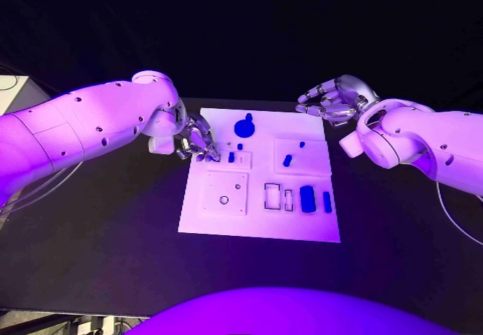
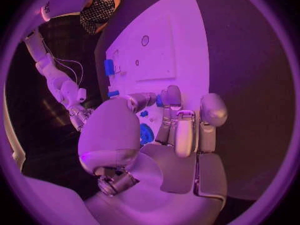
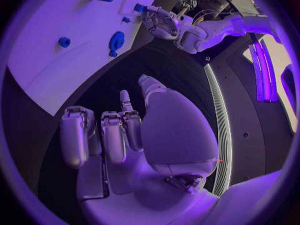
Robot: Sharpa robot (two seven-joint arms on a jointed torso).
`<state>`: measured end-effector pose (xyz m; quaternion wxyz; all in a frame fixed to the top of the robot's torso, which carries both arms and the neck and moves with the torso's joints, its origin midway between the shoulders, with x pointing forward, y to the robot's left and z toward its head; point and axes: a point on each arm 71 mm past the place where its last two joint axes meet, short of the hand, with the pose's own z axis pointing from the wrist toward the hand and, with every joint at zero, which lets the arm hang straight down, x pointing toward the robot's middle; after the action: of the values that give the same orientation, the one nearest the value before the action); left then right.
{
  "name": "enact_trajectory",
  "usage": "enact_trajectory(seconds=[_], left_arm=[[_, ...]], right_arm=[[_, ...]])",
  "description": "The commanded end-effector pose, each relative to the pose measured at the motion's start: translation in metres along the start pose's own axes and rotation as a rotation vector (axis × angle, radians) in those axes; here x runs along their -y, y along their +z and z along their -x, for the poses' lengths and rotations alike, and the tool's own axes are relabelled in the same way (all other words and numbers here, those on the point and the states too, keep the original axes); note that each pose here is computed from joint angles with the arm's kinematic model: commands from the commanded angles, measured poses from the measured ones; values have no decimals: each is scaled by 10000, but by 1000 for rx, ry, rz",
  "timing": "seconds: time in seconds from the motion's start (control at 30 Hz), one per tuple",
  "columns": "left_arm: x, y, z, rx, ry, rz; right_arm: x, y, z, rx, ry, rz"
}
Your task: Assemble the parts on the task board
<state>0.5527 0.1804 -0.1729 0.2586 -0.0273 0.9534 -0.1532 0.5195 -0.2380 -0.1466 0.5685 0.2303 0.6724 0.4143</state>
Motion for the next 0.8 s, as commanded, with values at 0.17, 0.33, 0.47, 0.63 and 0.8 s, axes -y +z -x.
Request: enact_trajectory(seconds=[0.17,0.33,0.47,0.63,0.8], left_arm=[[-19,33,3,44,-20,23],[-23,40,-1,25,-15,30],[-20,48,-4,10,-10,34],[-3,63,-5,1,-5,38],[2,93,-20,-9,2,47]], right_arm=[[-11,-1,-11,-11,-4,11],[-11,-2,-12,-12,-4,12],[-11,-3,-12,-12,-5,12],[-11,-6,-12,-13,-6,12],[-13,-6,-14,-15,-6,13]])
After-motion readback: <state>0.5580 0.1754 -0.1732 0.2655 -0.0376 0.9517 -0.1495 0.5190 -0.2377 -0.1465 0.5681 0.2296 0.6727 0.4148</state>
